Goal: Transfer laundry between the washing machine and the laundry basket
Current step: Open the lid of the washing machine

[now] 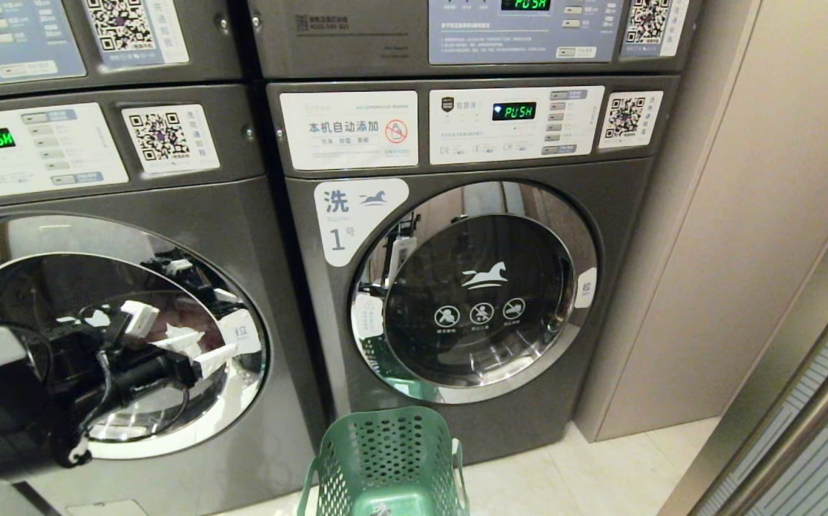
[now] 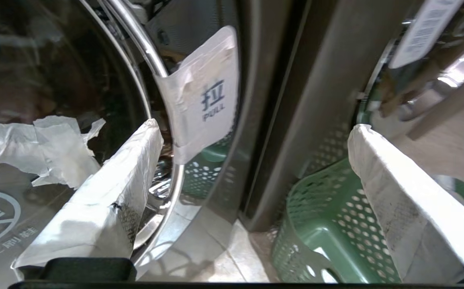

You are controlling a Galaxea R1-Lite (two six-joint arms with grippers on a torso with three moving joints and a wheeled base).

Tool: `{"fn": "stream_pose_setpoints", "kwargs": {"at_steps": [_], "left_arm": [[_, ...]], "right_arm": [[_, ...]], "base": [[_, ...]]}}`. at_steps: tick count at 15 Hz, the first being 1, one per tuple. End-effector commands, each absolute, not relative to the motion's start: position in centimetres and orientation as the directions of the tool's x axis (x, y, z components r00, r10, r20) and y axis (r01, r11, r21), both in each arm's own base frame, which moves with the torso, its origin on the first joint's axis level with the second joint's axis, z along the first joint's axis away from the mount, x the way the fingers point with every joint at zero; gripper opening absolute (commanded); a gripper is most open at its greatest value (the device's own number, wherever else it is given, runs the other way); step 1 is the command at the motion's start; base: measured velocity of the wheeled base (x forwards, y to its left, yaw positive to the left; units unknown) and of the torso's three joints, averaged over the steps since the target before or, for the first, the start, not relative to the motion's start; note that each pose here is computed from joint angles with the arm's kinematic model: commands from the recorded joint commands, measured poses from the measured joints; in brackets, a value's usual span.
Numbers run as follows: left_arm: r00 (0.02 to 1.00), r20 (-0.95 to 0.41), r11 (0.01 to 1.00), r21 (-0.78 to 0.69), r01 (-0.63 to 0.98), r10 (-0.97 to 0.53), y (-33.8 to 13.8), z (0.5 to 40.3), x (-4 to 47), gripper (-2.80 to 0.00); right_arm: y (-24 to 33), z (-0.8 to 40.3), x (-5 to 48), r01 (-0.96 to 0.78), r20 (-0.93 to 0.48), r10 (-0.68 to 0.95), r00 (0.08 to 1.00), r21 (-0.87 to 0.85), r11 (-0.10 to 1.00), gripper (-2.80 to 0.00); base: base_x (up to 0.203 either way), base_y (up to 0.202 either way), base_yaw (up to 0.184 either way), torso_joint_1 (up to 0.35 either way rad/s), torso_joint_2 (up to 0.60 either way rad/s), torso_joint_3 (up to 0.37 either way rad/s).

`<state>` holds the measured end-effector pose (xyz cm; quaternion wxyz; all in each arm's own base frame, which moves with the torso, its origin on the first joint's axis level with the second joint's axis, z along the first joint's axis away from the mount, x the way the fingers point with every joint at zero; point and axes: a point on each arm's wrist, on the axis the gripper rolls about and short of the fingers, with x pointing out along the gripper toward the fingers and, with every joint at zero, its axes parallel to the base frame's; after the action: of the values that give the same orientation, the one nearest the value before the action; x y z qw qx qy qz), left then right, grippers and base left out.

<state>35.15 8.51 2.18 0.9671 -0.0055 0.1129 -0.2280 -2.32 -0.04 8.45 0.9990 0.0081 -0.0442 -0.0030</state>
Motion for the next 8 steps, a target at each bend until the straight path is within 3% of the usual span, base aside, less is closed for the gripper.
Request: {"fn": "stream_pose_setpoints", "kwargs": {"at_steps": [1,8], "left_arm": [[0.874,-0.228,0.902,-0.06,0.428,-0.43,8.1,1.2,35.9,0.0],[0.908,-0.205,0.928,-0.009,0.373,-0.366,7.5,0.1,39.1,0.0]], "right_arm": [[0.0,7.5,-2.0,0.005,0.054,-0.006,0.999,0.016,1.0,-2.8],[0.0,7.5,-2.0,0.005,0.054,-0.006,0.999,0.016,1.0,-2.8]], "base": [[0.0,0.0,0.0,0.0,0.0,0.0],[0.0,0.0,0.0,0.0,0.0,0.0]]}}
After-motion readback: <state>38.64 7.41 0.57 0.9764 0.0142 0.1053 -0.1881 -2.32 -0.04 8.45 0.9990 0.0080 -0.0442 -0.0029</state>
